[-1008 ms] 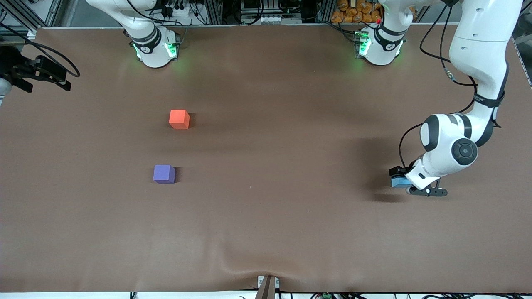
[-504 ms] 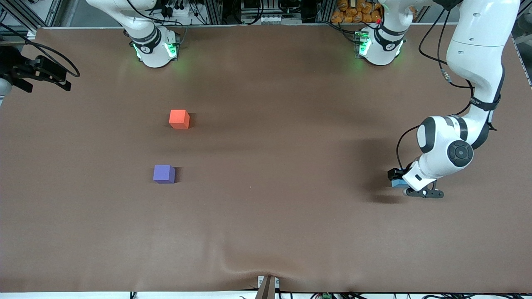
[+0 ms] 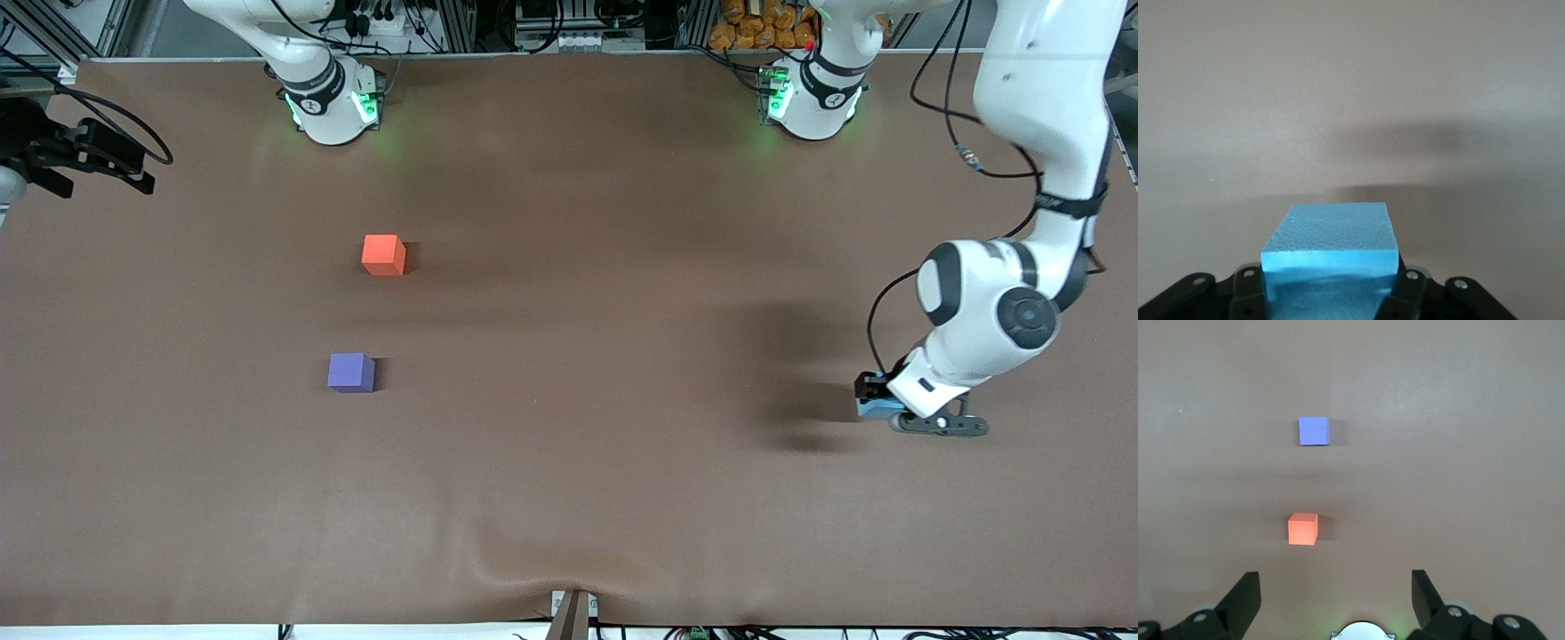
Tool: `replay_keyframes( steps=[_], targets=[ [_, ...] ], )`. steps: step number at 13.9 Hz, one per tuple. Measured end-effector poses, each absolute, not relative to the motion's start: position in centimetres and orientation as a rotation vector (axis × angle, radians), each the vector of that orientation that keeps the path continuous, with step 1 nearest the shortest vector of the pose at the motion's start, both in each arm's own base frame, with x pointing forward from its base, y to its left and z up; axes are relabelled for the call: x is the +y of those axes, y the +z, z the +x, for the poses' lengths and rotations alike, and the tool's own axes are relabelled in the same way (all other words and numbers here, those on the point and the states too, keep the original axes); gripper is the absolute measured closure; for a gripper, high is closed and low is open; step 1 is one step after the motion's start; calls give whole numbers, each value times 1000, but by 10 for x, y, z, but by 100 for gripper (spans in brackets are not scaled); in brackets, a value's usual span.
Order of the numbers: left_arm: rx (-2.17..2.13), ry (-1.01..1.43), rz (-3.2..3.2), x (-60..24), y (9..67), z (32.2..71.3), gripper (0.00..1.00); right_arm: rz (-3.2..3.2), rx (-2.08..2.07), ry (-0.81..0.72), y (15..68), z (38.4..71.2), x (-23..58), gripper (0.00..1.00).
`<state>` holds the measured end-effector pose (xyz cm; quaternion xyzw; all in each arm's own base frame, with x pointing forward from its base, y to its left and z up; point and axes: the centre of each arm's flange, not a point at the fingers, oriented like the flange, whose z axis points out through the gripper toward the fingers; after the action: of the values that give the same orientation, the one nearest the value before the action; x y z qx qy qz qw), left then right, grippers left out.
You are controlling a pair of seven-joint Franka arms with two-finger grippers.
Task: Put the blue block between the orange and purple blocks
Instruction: 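Lift the blue block with the left gripper and carry it mid-table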
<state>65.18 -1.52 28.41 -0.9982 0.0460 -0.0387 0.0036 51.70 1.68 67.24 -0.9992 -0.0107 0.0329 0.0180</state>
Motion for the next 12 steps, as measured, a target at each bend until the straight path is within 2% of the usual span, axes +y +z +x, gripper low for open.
replay_keyframes(
  steps=[4,8,12],
  targets=[
    [46,-83,-3151,-50,365,645,41,-3103,-33,110,672,516,17,0],
    [-81,11,-3208,-179,395,617,41,-3102,-29,115,672,516,15,0],
    [-152,70,-3232,-331,393,560,44,-3102,-4,119,671,516,7,0]
  ],
)
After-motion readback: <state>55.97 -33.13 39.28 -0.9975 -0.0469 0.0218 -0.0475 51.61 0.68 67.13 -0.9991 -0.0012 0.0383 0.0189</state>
